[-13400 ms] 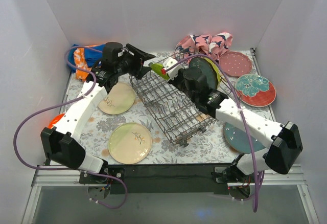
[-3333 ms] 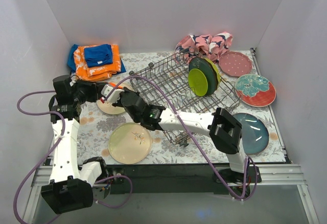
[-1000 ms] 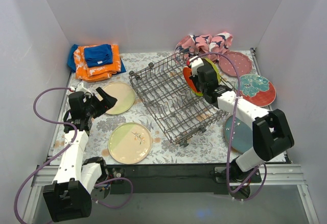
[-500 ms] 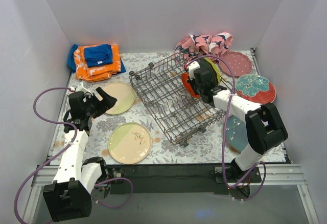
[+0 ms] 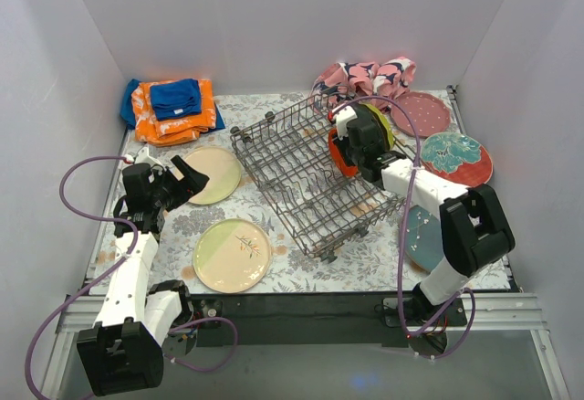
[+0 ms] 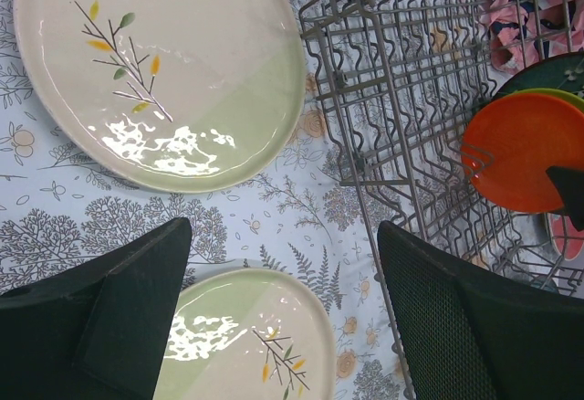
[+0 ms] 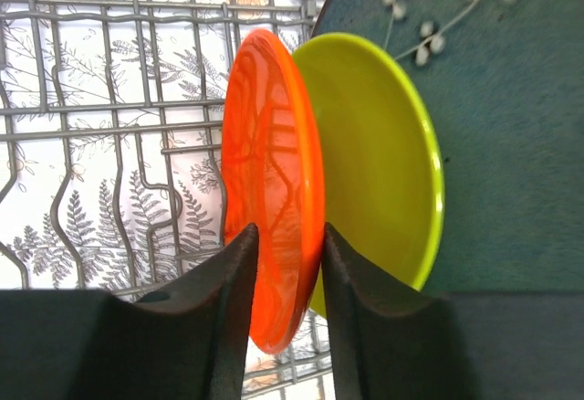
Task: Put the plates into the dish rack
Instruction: Insert the plate into the dish rack, then grab a plate with the left arm
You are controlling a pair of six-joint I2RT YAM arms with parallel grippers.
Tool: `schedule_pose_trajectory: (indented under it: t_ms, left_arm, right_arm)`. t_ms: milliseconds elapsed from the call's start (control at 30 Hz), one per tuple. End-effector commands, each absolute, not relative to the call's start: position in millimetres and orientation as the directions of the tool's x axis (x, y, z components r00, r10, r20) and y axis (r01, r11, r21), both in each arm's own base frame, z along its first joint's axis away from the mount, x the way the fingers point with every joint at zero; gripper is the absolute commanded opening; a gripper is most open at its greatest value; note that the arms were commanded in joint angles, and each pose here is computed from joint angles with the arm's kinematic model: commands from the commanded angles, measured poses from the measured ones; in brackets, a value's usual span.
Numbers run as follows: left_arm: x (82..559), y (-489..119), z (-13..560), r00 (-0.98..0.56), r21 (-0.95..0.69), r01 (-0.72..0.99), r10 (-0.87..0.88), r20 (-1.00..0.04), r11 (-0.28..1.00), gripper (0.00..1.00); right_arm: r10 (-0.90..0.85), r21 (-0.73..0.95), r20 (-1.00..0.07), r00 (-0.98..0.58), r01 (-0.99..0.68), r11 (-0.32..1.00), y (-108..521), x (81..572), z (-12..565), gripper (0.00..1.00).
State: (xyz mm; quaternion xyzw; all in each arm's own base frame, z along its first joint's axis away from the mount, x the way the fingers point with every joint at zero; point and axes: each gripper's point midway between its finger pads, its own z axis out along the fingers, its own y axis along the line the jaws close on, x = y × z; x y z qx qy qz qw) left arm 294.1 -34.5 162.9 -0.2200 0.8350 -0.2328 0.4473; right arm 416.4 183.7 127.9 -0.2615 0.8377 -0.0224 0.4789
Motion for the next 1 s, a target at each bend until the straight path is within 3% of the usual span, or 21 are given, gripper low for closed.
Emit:
schedule_pose_trajectory:
  t_ms: [0, 300, 367, 467, 633, 800, 967]
  left_arm:
    - [295.6, -33.6, 164.3, -0.499, -0.572, -0.148, -0.56, -0.661, 0.807, 0.81]
    - [295.6, -35.3, 158.9, -0.515, -0.58, -0.157, -0.567, -0.643, 0.8, 0.81]
    - [295.7, -35.4, 156.3, -0.521, -0.58, -0.163, -0.569, -0.636, 0.798, 0.82]
    - [297.3, -29.3, 147.8, -0.528, -0.567, -0.216, -0.584, -0.617, 0.795, 0.82]
    - [299.0, -18.1, 130.1, -0.541, -0.532, -0.319, -0.612, -0.577, 0.784, 0.83]
    - [300.1, -12.1, 112.4, -0.568, -0.519, -0.404, -0.651, -0.503, 0.753, 0.83]
    - [300.7, -23.3, 105.6, -0.606, -0.555, -0.426, -0.681, -0.41, 0.714, 0.79]
  right_arm:
    - [-0.449, -0.318, -0.847, -0.283, -0.408, 0.856, 185.7, 423.1, 188.5, 0.41]
    - [-0.507, -0.374, -0.854, -0.117, -0.539, 0.755, 188.4, 385.0, 236.9, 0.56]
    - [-0.55, -0.404, -0.832, -0.068, -0.605, 0.686, 190.0, 371.6, 235.5, 0.71]
    - [-0.528, -0.365, -0.849, 0.012, -0.735, 0.571, 197.4, 341.0, 239.3, 0.73]
    - [-0.385, -0.178, -0.923, 0.018, -0.905, 0.385, 206.6, 288.1, 233.0, 0.95]
    - [-0.289, -0.072, -0.957, 0.0, -0.968, 0.239, 212.7, 251.9, 223.2, 0.97]
    - [-0.29, -0.06, -0.957, -0.009, -0.972, 0.229, 211.0, 246.7, 215.1, 0.98]
